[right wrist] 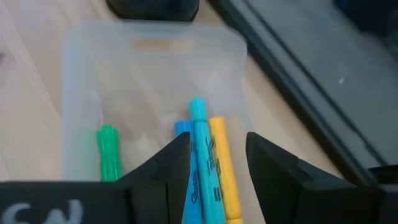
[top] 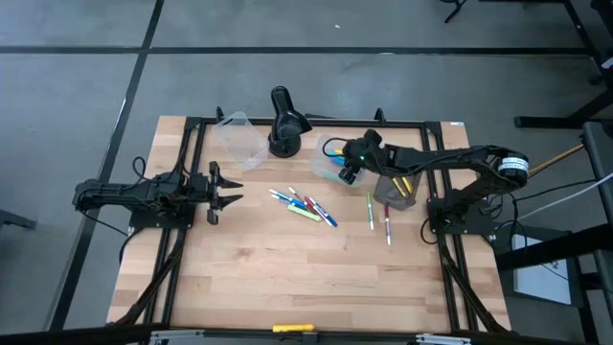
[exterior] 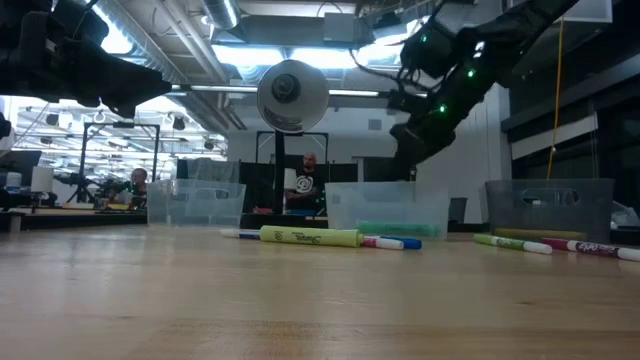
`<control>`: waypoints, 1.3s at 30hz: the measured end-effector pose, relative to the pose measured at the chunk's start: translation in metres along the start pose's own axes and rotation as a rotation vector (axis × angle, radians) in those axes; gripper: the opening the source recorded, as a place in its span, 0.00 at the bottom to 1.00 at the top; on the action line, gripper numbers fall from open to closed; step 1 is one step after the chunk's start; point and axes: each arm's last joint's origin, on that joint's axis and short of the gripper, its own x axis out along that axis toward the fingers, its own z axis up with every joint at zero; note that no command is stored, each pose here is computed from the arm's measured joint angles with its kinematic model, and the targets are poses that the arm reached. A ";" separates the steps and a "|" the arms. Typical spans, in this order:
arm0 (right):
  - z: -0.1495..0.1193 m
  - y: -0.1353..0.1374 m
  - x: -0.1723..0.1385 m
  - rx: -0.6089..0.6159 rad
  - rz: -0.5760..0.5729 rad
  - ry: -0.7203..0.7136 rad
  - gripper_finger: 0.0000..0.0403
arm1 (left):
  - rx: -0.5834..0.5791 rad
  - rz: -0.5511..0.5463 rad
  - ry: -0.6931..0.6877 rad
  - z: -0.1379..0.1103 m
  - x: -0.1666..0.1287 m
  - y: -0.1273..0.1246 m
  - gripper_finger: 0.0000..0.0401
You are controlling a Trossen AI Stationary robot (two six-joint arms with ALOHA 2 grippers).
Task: Pick & Place Markers
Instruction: Put the light green highlighter in the right transparent bin
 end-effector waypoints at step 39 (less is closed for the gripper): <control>0.003 0.167 -0.015 -0.198 0.312 -0.234 0.38 | 0.000 0.000 0.000 0.000 0.000 0.000 0.36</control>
